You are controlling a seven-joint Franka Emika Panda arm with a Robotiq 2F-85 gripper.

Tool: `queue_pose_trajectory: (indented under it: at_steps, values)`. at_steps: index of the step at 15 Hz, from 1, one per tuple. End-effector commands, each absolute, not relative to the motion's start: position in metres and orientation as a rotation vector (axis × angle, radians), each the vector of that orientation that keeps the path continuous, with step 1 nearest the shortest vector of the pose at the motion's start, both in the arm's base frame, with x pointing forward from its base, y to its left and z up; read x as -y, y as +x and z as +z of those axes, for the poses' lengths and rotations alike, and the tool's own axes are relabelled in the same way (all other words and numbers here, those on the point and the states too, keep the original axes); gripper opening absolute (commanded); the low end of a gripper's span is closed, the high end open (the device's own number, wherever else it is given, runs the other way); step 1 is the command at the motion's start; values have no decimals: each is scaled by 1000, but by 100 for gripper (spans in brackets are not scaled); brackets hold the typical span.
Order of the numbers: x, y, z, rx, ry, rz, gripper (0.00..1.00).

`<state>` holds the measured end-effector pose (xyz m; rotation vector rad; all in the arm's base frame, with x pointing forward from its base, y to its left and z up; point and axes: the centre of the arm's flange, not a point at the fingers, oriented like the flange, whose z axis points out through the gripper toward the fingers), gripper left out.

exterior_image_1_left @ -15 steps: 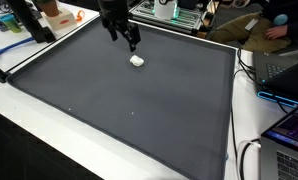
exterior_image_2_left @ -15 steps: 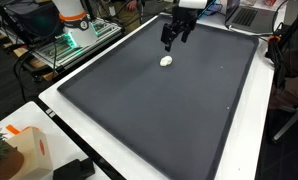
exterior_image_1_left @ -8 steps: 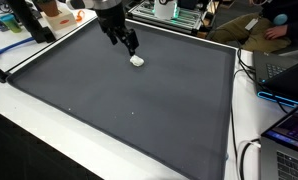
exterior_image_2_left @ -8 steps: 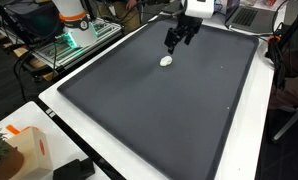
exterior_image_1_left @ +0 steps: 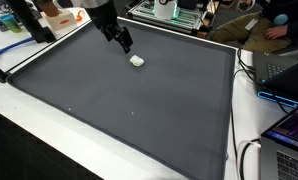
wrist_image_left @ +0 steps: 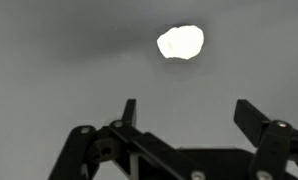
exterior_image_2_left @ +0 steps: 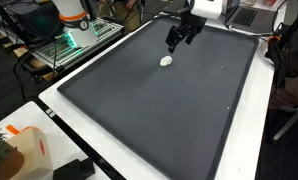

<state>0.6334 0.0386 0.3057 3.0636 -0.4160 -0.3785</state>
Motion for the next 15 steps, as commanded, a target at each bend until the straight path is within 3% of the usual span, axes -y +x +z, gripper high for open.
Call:
queue_pose_trajectory:
  at_steps: [1,15]
  values:
    - [-39,668,303,439,3056,-519,100]
    - [-39,711,253,326,3033,-848,100]
